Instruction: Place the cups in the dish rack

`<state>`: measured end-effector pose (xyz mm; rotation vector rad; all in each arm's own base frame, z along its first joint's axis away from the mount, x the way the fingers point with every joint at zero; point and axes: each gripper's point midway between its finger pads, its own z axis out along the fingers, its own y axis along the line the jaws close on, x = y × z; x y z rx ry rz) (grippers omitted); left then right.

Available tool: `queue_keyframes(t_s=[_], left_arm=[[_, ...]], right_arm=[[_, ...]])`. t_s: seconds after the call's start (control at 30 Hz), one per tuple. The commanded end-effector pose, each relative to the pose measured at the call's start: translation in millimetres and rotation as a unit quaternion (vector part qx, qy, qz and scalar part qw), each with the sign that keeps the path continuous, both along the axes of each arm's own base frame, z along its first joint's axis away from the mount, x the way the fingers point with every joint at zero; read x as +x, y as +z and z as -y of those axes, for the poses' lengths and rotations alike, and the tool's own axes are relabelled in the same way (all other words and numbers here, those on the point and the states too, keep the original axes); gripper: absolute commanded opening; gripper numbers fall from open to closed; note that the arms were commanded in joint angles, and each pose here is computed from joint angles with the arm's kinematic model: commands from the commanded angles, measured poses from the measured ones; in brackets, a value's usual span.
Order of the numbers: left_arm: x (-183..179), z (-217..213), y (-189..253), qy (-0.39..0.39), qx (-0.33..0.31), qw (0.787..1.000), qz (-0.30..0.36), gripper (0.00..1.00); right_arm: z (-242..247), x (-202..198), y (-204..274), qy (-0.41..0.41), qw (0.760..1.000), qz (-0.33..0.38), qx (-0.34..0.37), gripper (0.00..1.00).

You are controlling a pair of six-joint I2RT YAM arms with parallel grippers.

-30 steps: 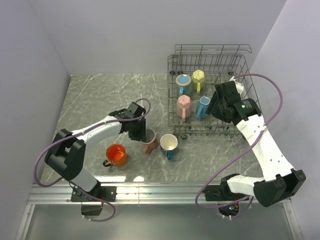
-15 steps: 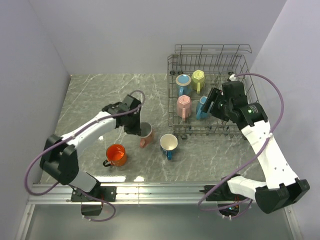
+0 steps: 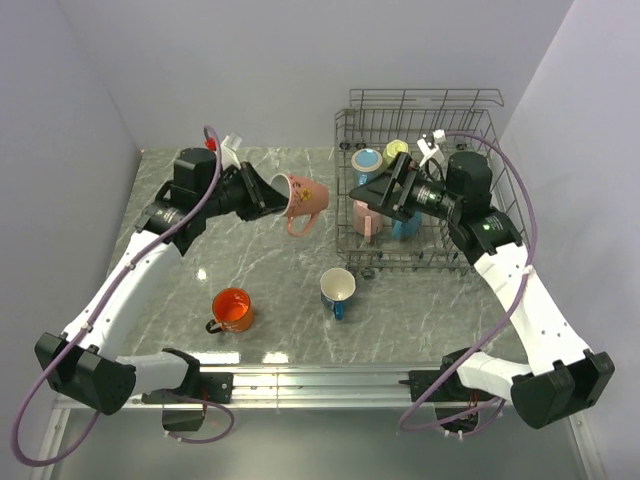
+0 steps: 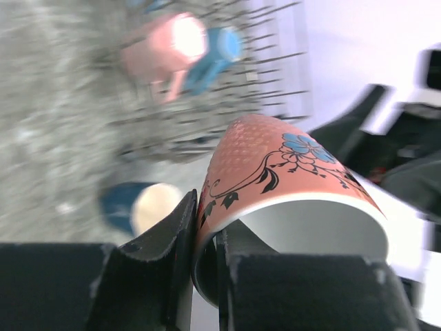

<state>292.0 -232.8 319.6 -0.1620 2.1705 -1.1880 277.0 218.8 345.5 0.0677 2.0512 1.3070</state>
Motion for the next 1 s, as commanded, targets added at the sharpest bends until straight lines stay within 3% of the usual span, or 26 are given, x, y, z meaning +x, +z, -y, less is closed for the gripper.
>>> queue_keyframes(t_s=[0.0, 0.33, 0.63, 0.8, 0.9, 0.93, 0.97], left_arm=[[-11.8, 22.6, 88.6, -0.076, -0.129, 0.987, 0.064, 0.0], [-21.4, 39.5, 122.7, -0.139, -0.263, 0.954, 0.041, 0.0], [-22.4, 42.8, 120.9, -0.156, -0.28, 0.947, 0.025, 0.0], [-22.3, 43.5, 120.9, -0.159, -0.291, 0.943, 0.02, 0.0], [-21.2, 43.9, 117.4, -0.158, -0.287, 0.945, 0.016, 0.0], [-21.5, 43.8, 117.1, -0.157, -0.286, 0.945, 0.015, 0.0], [-21.7, 43.7, 115.9, -0.157, -0.285, 0.945, 0.014, 0.0]], right_arm=[[-20.7, -6.0, 47.6, 0.062, 0.994, 0.055, 0.071, 0.99], [-62.3, -19.0, 50.4, 0.11, 0.988, 0.058, 0.09, 0.97], [-77.6, -21.3, 76.3, 0.117, 0.978, 0.087, 0.147, 0.91], [-101.1, -22.9, 94.0, 0.146, 0.966, 0.093, 0.19, 0.72], [-118.9, -24.9, 97.4, 0.168, 0.963, 0.09, 0.19, 0.52], [-124.5, -26.3, 98.9, 0.175, 0.962, 0.09, 0.19, 0.39], [-125.1, -26.6, 99.9, 0.175, 0.962, 0.091, 0.19, 0.32]])
